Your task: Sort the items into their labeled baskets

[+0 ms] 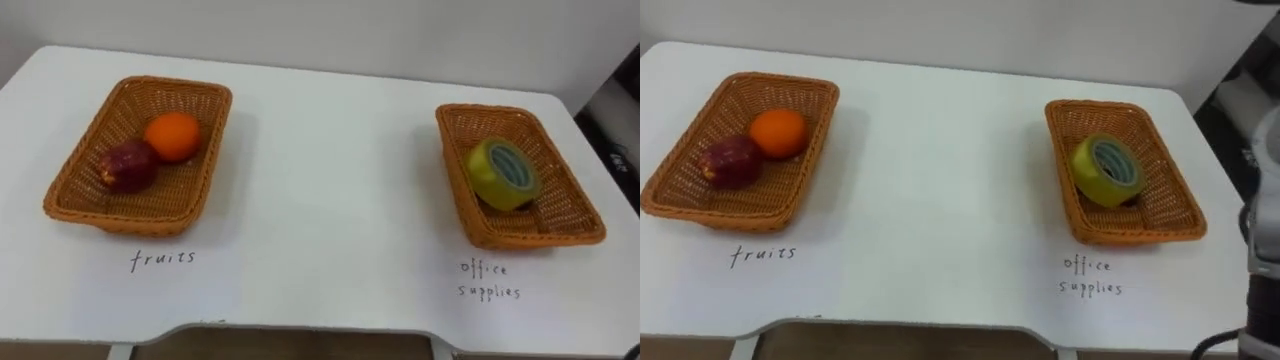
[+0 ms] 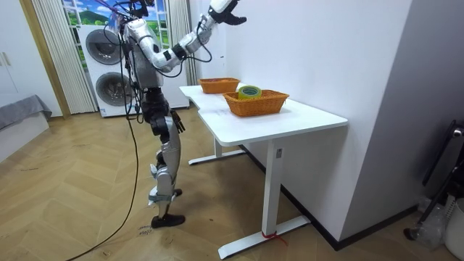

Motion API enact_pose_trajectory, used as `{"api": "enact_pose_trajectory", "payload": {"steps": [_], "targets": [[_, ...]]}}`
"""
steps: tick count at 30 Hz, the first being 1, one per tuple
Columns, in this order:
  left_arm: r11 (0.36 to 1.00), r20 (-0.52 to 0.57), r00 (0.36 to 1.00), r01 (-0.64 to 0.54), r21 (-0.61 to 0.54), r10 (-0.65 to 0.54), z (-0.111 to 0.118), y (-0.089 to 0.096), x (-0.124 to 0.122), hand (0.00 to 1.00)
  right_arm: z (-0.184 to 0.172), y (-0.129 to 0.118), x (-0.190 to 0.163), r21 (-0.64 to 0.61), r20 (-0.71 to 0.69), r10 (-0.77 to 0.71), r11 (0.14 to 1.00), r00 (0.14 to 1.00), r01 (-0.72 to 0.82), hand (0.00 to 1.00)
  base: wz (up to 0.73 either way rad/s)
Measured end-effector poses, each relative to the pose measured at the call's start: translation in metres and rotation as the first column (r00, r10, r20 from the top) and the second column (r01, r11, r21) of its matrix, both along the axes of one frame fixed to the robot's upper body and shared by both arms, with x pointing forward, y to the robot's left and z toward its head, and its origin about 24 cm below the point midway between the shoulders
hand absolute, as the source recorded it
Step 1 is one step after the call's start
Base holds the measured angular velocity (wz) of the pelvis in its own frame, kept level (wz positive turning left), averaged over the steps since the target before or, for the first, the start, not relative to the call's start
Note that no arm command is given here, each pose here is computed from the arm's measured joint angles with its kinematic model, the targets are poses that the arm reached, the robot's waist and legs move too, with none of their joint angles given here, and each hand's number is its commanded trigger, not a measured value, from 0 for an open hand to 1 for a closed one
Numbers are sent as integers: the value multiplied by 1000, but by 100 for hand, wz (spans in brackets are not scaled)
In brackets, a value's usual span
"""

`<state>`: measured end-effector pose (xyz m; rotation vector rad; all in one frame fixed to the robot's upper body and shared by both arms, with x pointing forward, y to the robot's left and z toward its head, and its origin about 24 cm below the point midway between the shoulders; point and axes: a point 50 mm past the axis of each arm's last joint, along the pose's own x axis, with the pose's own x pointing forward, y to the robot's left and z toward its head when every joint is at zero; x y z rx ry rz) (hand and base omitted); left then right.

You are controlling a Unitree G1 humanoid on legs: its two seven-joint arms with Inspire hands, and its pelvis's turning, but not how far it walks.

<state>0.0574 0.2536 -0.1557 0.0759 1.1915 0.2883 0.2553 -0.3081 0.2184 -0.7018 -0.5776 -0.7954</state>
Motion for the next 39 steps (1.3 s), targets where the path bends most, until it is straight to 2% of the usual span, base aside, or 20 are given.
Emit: {"api": "enact_pose_trajectory", "payload": {"steps": [7,12,19,21,25,27,28,30,31,33,34,36,37,39], "targets": [[999,-15,1000,-19,26,20,-2,-1,-12,0,-21,-31,-35,83,68,-192,979,979,186,0,-19],[998,-33,998,-47,44,48,-2,2,-20,0,-41,-58,-74,142,99,-393,915,914,378,0,-3],[992,-49,995,-83,99,89,-2,5,-28,0,-97,-79,-114,331,-23,-559,778,829,534,0,-9],[989,-34,994,-101,104,105,-1,5,-25,0,-117,-90,-124,464,-76,-609,680,790,568,0,-6],[986,6,992,-123,110,123,3,8,-19,0,-147,-100,-146,573,-164,-677,527,718,628,0,0],[984,16,989,-146,106,145,3,8,-19,0,-171,-105,-161,652,-237,-715,385,657,654,0,0],[983,20,989,-149,105,148,3,8,-18,0,-178,-104,-166,670,-261,-723,340,639,660,0,11],[983,23,988,-154,103,153,3,8,-17,0,-211,-99,-187,718,-379,-733,153,565,679,0,18],[982,21,988,-156,104,155,3,7,-17,0,-219,-96,-191,721,-409,-729,110,549,684,0,7],[980,11,986,-167,109,166,2,4,-21,0,-252,-83,-215,694,-538,-701,-55,467,718,0,0],[980,13,986,-169,106,169,2,3,-20,0,-261,-79,-222,684,-573,-688,-102,446,722,0,3],[980,17,984,-178,86,177,0,-2,-18,0,-292,-56,-248,647,-685,-623,-282,378,708,0,0],[980,15,984,-179,83,178,0,-3,-18,0,-299,-50,-254,634,-711,-603,-326,362,701,0,0],[981,10,984,-179,69,179,-1,-7,-19,0,-323,-27,-277,571,-795,-522,-468,310,675,0,5]]}}
